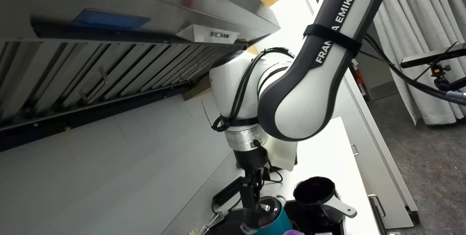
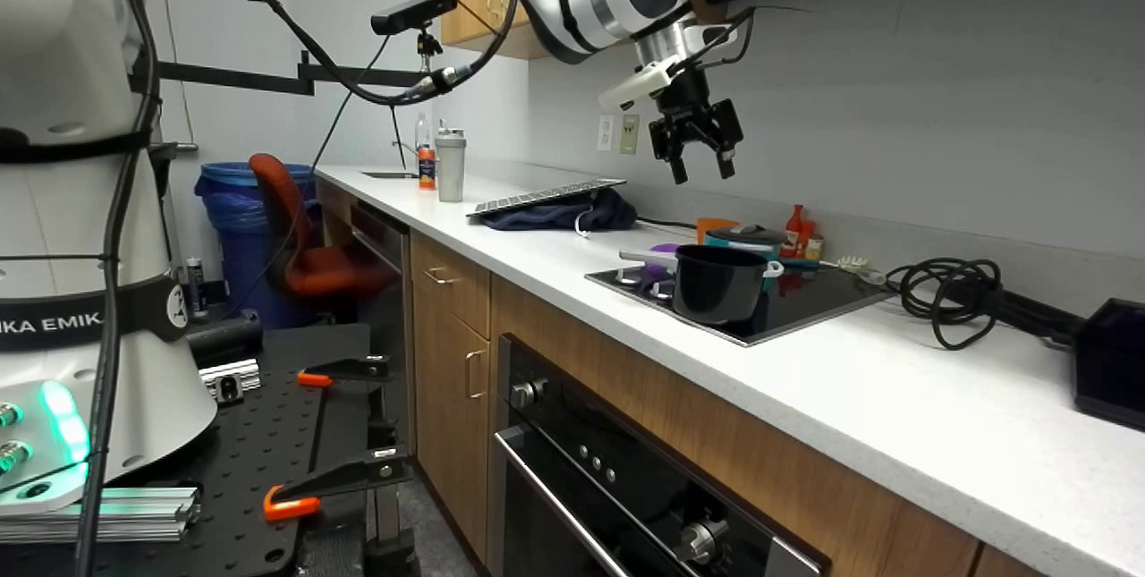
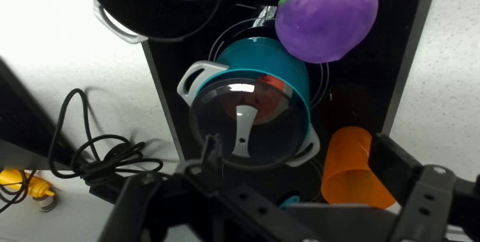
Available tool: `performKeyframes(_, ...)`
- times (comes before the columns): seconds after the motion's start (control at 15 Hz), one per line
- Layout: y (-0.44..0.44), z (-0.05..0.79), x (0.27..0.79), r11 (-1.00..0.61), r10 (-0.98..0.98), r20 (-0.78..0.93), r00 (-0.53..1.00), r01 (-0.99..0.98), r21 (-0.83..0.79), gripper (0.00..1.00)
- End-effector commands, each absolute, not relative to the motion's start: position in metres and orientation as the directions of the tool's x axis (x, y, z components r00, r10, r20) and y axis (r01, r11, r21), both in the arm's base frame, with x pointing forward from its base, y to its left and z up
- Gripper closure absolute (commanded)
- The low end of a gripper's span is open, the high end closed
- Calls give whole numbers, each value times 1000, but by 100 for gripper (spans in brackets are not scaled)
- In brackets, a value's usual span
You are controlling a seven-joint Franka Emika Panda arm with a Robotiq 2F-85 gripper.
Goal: Take the lid on the black pot and put it on the blue pot, then take the purple object in the pot and put it on the counter, then take the lid on the blue pot and put it back on the black pot
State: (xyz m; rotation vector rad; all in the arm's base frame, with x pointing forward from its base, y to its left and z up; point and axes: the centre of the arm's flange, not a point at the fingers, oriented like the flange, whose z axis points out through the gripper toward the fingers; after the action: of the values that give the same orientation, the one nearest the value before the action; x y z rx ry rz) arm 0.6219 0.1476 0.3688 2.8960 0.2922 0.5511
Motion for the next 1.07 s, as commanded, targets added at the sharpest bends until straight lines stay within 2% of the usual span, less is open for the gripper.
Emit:
performKeyframes(0.0, 134, 361, 625, -973, 196, 387, 901, 128, 193, 0)
performKeyframes(1.0, 117, 337, 668, -978, 177, 425, 888, 109, 179, 0)
